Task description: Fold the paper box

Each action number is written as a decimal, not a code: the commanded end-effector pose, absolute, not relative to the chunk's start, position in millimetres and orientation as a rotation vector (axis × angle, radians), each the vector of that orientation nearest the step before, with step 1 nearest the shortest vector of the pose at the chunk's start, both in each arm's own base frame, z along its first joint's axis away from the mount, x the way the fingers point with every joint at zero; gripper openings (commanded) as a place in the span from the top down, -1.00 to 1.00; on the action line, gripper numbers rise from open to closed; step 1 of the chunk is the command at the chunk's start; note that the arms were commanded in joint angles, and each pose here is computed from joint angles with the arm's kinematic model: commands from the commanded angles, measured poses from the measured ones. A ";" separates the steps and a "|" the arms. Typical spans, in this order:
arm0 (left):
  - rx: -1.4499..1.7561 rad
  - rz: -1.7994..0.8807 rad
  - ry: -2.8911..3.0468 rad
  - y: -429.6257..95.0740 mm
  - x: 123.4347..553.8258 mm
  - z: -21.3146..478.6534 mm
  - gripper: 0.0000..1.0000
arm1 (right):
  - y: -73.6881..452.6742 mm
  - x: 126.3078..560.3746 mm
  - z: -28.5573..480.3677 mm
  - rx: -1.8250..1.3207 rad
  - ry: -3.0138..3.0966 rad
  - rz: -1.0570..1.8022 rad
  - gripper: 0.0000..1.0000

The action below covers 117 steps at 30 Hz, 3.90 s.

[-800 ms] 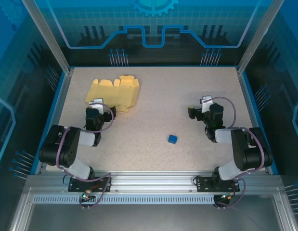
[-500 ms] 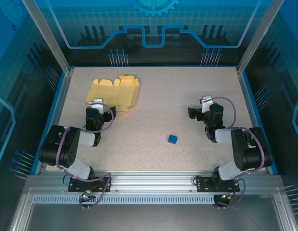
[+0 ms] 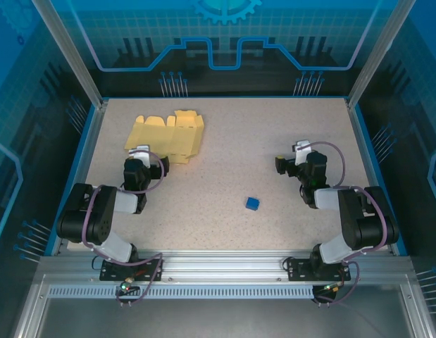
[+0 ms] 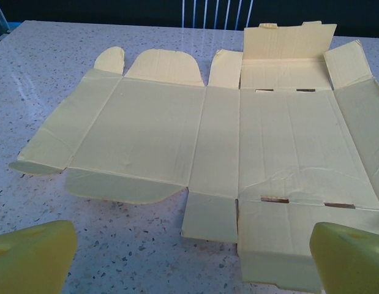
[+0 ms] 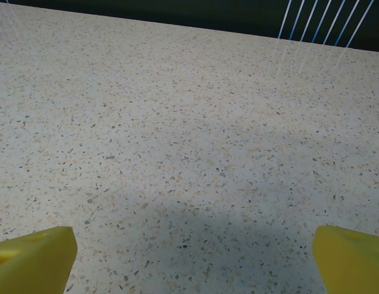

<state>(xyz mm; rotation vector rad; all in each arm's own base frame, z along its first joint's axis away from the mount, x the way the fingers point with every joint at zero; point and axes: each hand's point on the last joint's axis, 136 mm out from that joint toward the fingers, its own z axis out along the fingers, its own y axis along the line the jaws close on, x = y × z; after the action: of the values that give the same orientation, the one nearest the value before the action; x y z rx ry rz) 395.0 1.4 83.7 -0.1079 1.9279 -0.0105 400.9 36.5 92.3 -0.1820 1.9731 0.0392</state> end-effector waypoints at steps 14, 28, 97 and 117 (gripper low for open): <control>-0.206 0.025 1.899 18.5 395.1 106.0 -0.98 | 28.5 398.9 95.5 -0.146 1.979 0.026 -0.99; -0.458 -0.132 2.000 18.1 389.4 165.3 -0.98 | 19.5 377.7 194.9 0.131 2.000 0.109 -0.99; 0.286 -0.806 2.626 -251.1 442.6 66.0 -0.21 | 162.8 397.2 142.8 -0.116 2.314 0.296 -1.00; -0.031 -0.696 2.323 -154.1 432.7 154.5 -0.42 | 262.0 425.6 111.5 0.047 2.460 0.771 -0.74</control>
<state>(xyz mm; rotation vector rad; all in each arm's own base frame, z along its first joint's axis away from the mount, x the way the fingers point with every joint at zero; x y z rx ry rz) 427.5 -178.3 143.7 0.0736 2.3838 -0.7811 426.5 234.1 114.5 -0.0025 2.4236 0.6425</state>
